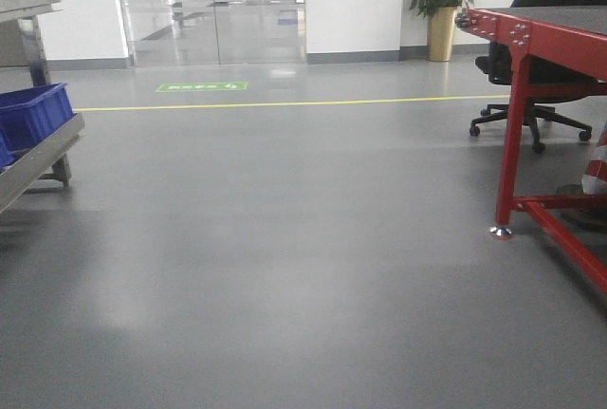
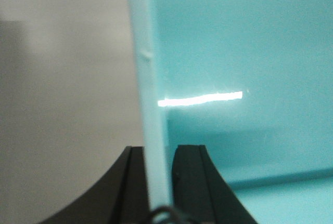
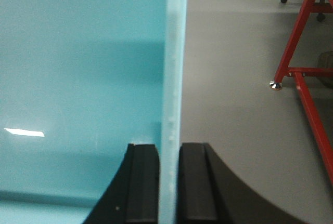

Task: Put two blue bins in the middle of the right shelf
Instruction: 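Drive the base along the aisle carrying the teal bin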

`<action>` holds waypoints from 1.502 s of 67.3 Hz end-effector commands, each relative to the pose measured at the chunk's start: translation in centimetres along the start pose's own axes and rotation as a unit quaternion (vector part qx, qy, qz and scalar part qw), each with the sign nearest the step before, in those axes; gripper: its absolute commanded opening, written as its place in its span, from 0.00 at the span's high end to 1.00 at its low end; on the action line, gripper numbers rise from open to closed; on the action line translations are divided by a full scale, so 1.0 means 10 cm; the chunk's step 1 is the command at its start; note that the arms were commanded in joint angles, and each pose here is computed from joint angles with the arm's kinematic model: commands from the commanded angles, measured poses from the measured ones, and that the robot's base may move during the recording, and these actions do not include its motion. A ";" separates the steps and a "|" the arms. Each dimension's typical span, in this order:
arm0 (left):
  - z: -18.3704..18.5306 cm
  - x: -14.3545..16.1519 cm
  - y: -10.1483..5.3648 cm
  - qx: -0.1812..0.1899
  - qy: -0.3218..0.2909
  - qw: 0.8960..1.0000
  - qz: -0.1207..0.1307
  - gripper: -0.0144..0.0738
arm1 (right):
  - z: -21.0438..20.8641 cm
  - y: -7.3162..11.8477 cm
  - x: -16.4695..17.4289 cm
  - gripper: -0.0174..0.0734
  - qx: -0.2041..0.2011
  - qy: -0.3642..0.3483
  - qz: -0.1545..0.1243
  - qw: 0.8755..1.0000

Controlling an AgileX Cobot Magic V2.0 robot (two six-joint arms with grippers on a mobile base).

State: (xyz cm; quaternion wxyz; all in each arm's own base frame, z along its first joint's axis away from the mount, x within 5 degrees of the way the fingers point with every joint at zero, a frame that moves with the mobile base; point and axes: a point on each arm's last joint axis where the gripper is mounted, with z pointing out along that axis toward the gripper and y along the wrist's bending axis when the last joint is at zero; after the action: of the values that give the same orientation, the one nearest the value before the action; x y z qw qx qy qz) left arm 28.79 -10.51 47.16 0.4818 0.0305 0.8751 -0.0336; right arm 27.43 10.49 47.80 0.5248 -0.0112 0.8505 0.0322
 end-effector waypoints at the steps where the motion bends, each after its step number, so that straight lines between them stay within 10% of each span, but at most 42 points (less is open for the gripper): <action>1: -0.08 -0.11 -0.04 0.025 -0.054 0.998 0.001 0.96 | -0.13 0.06 -0.15 0.99 -0.042 -0.068 0.003 0.997; 101: -0.08 -0.12 -0.04 0.025 -0.056 0.998 0.001 0.96 | -0.13 0.06 -0.16 0.99 -0.044 -0.071 0.003 0.996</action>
State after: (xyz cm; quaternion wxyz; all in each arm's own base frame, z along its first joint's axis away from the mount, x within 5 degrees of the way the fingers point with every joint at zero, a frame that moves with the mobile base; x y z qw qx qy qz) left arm 28.87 -10.58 47.15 0.4834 0.0311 0.8741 -0.0355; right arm 27.42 10.45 47.76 0.5231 -0.0107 0.8517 0.0302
